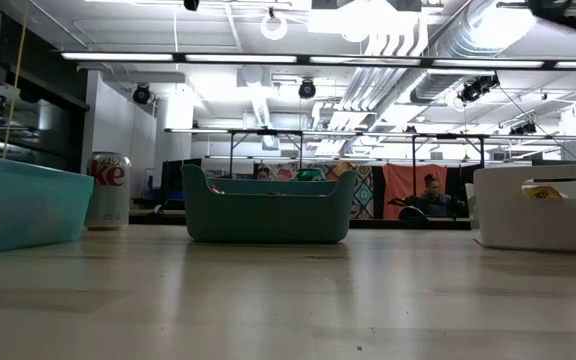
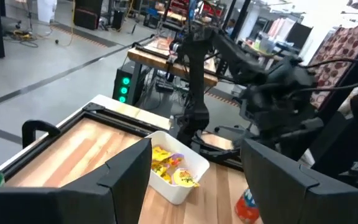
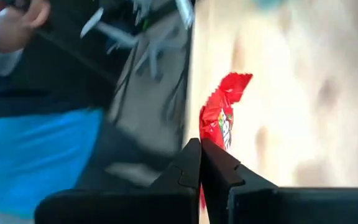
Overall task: Sort candy
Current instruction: Put the red candy into the green bin
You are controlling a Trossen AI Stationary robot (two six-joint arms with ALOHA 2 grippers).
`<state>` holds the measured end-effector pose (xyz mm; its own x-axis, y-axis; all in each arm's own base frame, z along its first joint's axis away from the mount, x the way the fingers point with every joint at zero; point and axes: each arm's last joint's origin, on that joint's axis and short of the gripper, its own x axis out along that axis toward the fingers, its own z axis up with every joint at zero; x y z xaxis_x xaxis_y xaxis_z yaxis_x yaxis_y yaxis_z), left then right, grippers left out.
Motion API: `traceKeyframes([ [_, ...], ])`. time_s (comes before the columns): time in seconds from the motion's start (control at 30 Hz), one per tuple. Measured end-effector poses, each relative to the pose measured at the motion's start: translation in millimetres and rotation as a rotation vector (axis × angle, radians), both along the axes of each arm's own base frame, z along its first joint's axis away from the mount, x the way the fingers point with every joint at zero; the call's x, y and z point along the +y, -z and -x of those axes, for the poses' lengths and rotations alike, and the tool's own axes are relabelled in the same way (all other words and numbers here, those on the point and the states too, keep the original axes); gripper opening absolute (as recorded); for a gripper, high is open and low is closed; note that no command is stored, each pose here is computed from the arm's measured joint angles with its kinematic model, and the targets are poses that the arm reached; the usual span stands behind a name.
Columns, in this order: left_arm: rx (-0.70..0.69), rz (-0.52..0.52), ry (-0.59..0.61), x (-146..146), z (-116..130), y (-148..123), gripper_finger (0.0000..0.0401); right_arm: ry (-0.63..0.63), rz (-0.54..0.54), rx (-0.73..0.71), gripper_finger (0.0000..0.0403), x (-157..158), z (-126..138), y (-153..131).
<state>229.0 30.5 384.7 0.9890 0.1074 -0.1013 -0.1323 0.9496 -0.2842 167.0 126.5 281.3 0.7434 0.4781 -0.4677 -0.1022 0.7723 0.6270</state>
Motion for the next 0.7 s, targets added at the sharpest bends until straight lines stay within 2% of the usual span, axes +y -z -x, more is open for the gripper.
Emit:
traceKeyframes([
  [0.17, -0.037, -0.005, 0.0, -1.6, 10.9, -7.9, 0.0232, 0.073, 0.174, -0.231, 0.0, -31.9, -46.9, -1.3],
  [0.3, -0.053, -0.008, 0.0, -2.2, 15.8, -11.0, 0.0232, 0.129, 0.259, -0.406, 0.0, -55.4, -75.1, -6.8],
  [0.5, -0.052, -0.006, 0.028, -3.0, 15.6, -10.9, 0.0232, 0.15, 0.516, -0.528, 0.0, -79.3, -110.5, -35.8],
  [0.7, -0.044, -0.003, 0.056, -3.7, 14.5, -9.8, 0.0232, 0.132, 0.688, -0.498, 0.0, -95.3, -137.2, -56.3],
])
